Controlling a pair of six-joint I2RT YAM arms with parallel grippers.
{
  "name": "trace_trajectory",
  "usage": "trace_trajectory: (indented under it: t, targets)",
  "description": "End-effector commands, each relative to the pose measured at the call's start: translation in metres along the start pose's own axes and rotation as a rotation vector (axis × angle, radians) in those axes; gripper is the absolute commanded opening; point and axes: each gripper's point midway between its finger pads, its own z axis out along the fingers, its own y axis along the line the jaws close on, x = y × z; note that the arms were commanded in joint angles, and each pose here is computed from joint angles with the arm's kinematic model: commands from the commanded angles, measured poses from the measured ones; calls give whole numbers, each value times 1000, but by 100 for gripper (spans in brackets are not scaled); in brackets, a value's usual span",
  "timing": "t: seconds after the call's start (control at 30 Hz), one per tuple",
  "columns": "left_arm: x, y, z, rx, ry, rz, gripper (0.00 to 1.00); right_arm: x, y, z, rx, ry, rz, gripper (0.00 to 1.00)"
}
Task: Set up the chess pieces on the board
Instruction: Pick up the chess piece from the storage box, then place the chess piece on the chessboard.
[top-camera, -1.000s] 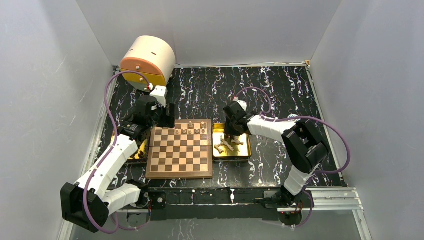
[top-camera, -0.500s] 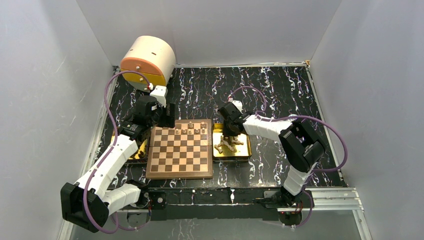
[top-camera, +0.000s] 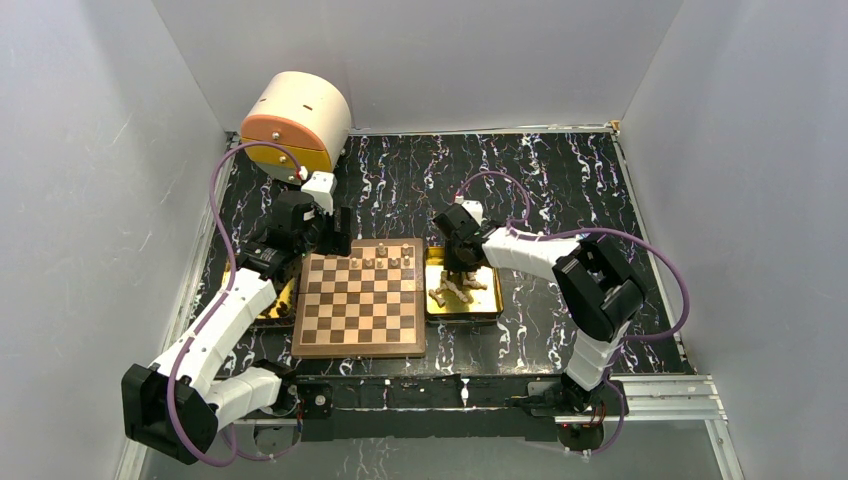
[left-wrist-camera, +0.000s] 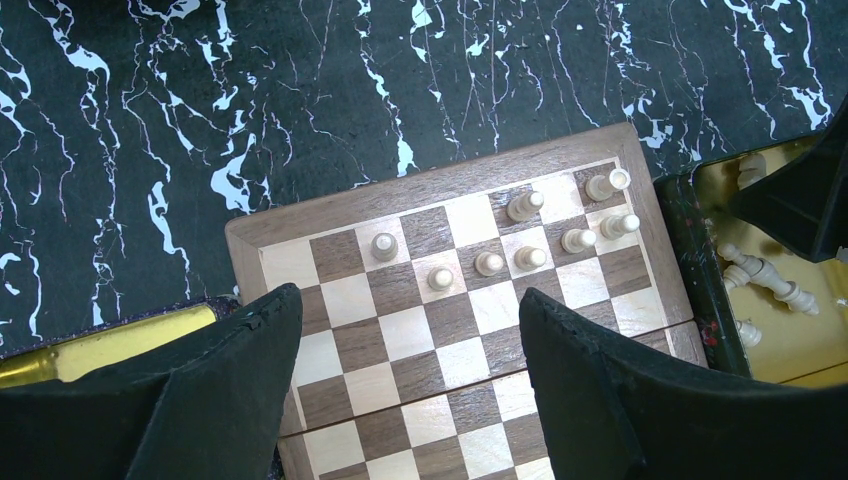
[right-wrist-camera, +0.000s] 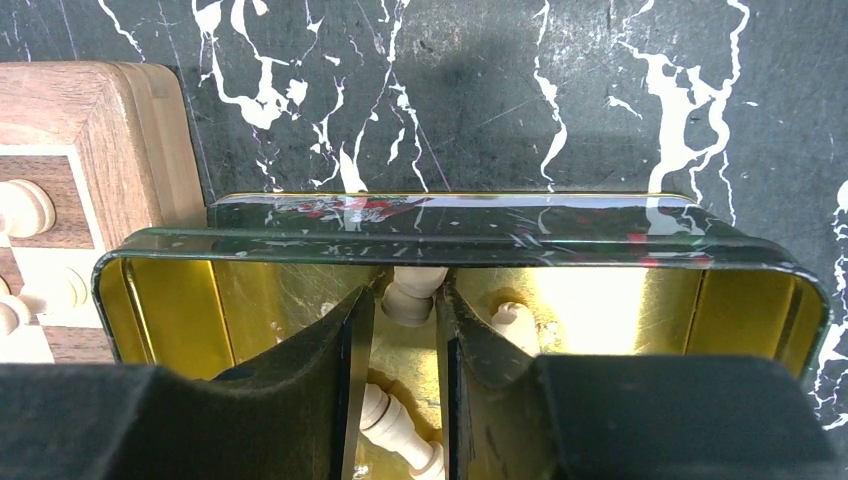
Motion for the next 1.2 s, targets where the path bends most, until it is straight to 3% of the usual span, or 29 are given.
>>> trace_trajectory:
  t: [0.0,0.27,0.43,0.57,0.7,0.93,1.17]
  targets:
    - [-5,-3,-1,10,-27,-3,76,-10,0,1,31,-27,5,37]
    - [-4,-3,-1,10,-25,-2,76,-9,-3,-7,32,-33,-2,23]
    - [-6,-10,1,45,-17,-23,76,-11,4,-30,-30,-58,-49,22]
    - [-14,-34,-1,169,3,-62,76,-10,12,-50,-109,-100,-143,22]
    - [-19,-69,-5,347,63,-118,71,-18,23,-76,-241,-194,-203,20]
    - [-30,-123,-18,645,183,-257,62,-37,53,-131,-525,-468,-393,20]
    - [-37,-148,-20,761,272,-387,56,-43,76,-165,-636,-618,-553,21]
